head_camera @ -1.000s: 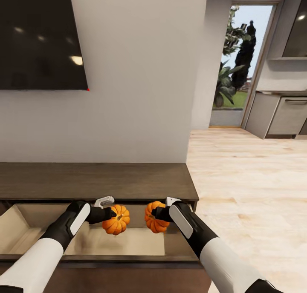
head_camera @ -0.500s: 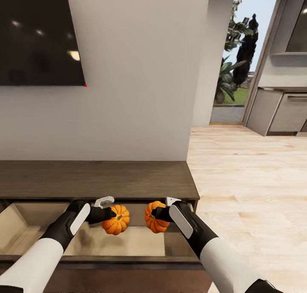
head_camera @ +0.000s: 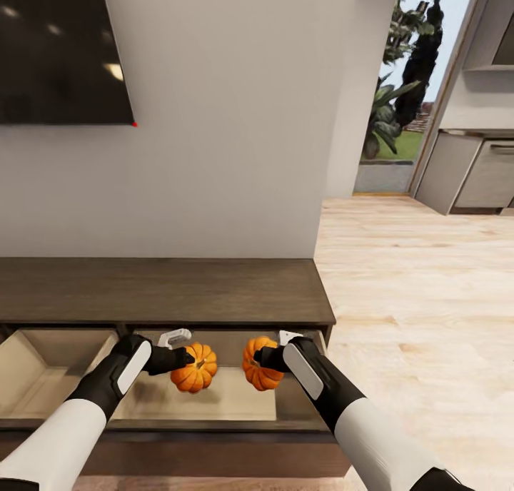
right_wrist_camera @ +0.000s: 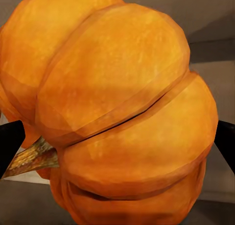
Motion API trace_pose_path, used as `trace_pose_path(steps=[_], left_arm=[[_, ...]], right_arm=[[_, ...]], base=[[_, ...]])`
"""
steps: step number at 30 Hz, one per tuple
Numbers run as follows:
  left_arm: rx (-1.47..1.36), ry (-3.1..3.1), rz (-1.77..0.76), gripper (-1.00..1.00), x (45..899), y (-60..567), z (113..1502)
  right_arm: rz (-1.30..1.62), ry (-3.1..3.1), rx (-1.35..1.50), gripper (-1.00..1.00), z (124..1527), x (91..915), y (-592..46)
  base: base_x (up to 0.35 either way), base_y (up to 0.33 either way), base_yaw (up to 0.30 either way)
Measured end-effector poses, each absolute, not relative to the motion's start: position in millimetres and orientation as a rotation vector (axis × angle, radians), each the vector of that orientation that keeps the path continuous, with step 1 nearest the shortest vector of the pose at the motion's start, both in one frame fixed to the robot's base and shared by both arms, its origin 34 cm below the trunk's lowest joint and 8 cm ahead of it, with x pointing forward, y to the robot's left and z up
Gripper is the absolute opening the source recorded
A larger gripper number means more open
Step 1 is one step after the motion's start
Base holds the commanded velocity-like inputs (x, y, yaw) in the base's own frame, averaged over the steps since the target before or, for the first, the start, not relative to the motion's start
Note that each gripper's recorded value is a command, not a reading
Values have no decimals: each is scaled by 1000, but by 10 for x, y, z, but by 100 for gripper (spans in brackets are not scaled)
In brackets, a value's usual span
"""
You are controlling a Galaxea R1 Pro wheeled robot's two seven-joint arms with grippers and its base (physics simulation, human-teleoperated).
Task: Place each of the two pumpkins and all three candles from the living room inside a cabinet in the living room (use any cabinet), then make sure every cabinet is closed, and position the cauldron so it is next to a table in the living room.
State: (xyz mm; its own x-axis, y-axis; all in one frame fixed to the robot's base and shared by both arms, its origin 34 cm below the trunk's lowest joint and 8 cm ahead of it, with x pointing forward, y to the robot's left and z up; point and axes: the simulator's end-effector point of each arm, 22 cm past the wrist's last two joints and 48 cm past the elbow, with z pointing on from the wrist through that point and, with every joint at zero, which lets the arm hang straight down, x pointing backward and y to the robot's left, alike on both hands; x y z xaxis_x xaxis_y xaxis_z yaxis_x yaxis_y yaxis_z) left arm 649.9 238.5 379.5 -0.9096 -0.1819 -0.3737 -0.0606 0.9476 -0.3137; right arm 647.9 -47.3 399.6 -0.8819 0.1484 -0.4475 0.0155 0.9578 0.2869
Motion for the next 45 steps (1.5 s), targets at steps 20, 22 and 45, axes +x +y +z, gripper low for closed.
trace_pose_path(steps=[20,22,45], left_arm=[[-191,2749,-416,-100,6424,2387,3439],[-193,2757,-417,-100,6411,2386,3392],[-201,2782,-418,-100,6368,2389,3233]], right_arm=[[380,2691,131,-100,3627,6399,-478],[381,2699,134,-100,3581,6388,-477],[382,2727,140,100,3417,6343,-470]], base=[[0,0,0],[0,0,0],[0,0,0]])
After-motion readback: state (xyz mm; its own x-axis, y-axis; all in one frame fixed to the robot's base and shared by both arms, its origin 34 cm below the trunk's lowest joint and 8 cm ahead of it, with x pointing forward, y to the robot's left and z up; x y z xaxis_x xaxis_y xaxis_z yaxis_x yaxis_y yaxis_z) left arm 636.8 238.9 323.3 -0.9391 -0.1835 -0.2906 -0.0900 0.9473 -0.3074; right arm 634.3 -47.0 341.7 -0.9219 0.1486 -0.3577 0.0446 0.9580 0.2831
